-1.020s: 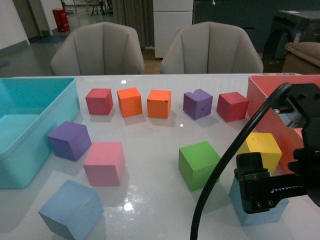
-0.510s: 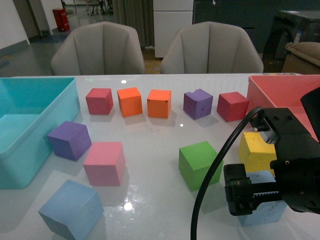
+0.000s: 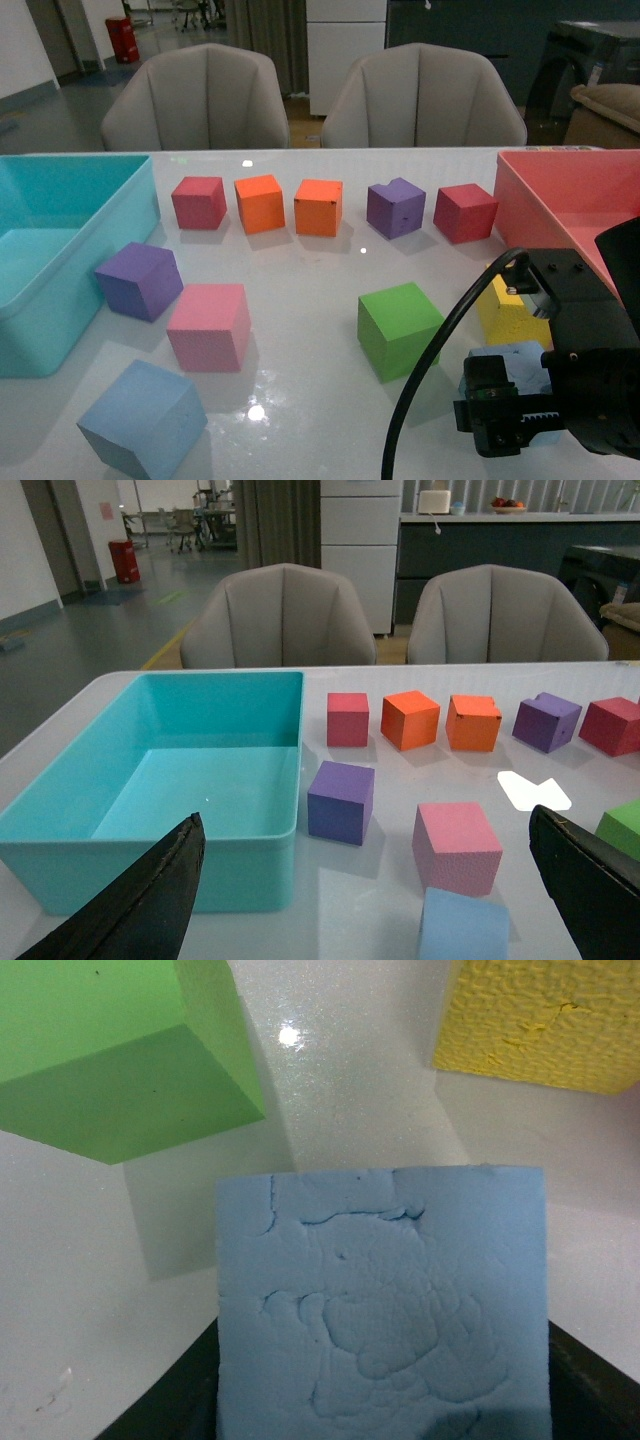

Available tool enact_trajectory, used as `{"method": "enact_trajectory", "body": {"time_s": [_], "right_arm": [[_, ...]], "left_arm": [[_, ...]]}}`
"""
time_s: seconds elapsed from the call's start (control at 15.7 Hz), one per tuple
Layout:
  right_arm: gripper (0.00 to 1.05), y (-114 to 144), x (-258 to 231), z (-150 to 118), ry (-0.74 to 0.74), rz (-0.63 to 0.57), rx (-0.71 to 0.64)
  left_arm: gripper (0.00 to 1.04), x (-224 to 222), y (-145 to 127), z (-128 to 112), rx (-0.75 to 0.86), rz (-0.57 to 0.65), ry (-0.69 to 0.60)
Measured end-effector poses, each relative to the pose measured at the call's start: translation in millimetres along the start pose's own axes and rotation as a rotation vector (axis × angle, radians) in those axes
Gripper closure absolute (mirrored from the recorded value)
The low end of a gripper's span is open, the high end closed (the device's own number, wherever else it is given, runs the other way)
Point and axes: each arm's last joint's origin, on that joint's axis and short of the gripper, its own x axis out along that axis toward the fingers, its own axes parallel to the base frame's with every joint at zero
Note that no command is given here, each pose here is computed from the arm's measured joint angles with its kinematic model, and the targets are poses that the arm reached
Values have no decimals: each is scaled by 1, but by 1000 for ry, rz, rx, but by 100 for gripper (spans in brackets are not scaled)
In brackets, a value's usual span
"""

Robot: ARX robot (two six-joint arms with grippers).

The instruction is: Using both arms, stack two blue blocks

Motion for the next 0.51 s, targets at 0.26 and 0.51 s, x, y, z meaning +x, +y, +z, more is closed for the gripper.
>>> {"method": "enact_trajectory", "body": {"time_s": [0.26,0.51], "right_arm": [[58,3,-46,14,-98,-4,-2],[59,23,-65,62,-241,31,-43]], "left_arm": [[7,0,0,0,0,0,0],[7,0,0,0,0,0,0]]}}
